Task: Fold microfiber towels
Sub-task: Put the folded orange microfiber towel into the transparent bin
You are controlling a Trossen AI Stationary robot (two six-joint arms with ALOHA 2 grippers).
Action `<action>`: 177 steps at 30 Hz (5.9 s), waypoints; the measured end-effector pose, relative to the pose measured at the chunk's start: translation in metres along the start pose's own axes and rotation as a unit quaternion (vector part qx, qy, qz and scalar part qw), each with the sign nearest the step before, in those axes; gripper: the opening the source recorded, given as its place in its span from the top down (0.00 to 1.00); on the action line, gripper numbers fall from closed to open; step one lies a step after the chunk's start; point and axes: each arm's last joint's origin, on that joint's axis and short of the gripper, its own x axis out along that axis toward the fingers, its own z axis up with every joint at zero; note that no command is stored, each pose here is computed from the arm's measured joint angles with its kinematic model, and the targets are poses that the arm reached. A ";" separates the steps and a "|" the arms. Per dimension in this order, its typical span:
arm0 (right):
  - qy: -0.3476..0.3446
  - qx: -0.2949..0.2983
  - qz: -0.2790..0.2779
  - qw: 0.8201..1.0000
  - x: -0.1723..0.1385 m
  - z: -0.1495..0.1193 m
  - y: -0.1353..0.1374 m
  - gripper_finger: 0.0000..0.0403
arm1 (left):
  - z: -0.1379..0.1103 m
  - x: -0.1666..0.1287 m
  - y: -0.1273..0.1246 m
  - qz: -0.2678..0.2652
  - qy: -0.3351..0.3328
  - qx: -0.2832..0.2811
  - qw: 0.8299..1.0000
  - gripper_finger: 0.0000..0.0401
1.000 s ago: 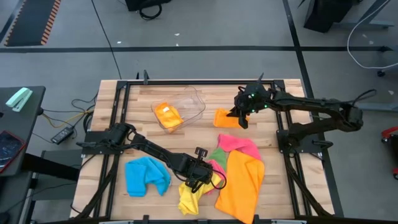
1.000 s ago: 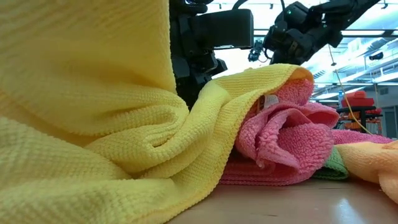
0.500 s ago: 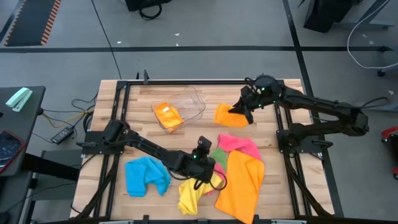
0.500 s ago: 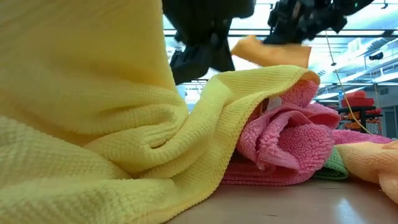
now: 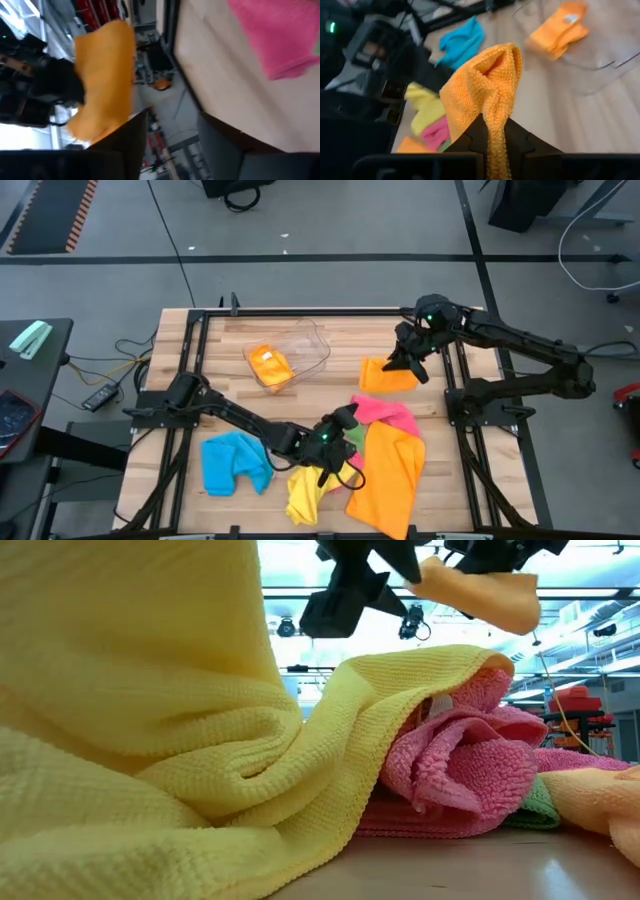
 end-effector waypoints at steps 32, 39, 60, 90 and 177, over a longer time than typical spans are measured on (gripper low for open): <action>0.039 0.000 0.044 0.998 0.007 -0.006 0.001 0.90 | 0.001 0.007 0.023 0.052 -0.023 -0.022 0.998 0.46; 0.042 0.000 0.029 0.999 0.007 -0.007 0.000 0.90 | -0.015 -0.024 0.050 0.020 -0.129 -0.131 0.983 0.56; 0.000 0.004 -0.035 0.999 0.050 0.015 -0.032 0.90 | -0.091 -0.034 0.041 -0.224 -0.031 -0.286 0.931 0.68; -0.034 0.016 0.003 0.999 0.129 0.024 -0.073 0.90 | -0.125 -0.042 -0.050 -0.310 0.009 -0.291 0.905 0.80; -0.206 -0.305 -0.309 0.877 0.185 0.035 0.056 0.91 | -0.220 -0.037 0.037 -0.201 -0.129 -0.640 0.731 0.29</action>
